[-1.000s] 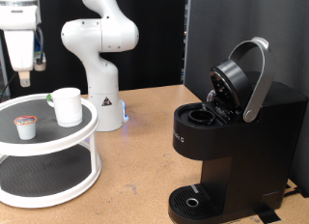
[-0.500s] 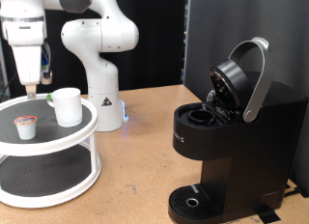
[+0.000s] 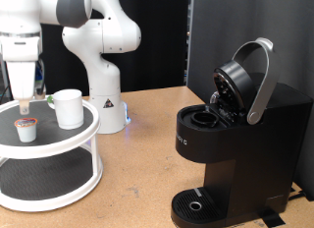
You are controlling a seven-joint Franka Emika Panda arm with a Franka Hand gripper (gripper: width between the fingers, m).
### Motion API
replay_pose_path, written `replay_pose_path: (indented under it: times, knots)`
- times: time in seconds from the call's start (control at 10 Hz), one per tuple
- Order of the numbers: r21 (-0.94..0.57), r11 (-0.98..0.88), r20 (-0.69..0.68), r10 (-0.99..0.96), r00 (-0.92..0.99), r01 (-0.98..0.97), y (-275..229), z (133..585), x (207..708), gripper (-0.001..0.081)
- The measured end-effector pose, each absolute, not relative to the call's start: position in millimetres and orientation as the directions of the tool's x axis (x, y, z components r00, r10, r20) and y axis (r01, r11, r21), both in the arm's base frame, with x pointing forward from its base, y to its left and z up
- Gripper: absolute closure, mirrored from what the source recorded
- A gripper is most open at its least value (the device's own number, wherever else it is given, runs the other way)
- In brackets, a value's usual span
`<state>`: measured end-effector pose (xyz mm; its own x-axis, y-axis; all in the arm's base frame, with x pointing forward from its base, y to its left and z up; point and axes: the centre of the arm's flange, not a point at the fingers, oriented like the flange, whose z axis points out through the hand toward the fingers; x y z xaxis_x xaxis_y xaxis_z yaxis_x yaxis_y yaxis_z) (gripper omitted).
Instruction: Make a cup of coffee with the keurig machine
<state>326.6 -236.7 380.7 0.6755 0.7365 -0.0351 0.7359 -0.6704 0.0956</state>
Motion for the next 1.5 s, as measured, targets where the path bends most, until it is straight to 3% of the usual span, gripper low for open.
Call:
replay_pose_path:
  times: [1.4, 1.5]
  knots:
    - [0.090, -0.671, -0.033, 0.736, 0.676, 0.736, -234.4, 325.0, 318.1, 0.0001]
    - [0.089, -0.671, -0.034, 0.736, 0.676, 0.736, -234.4, 324.4, 318.1, 0.0031]
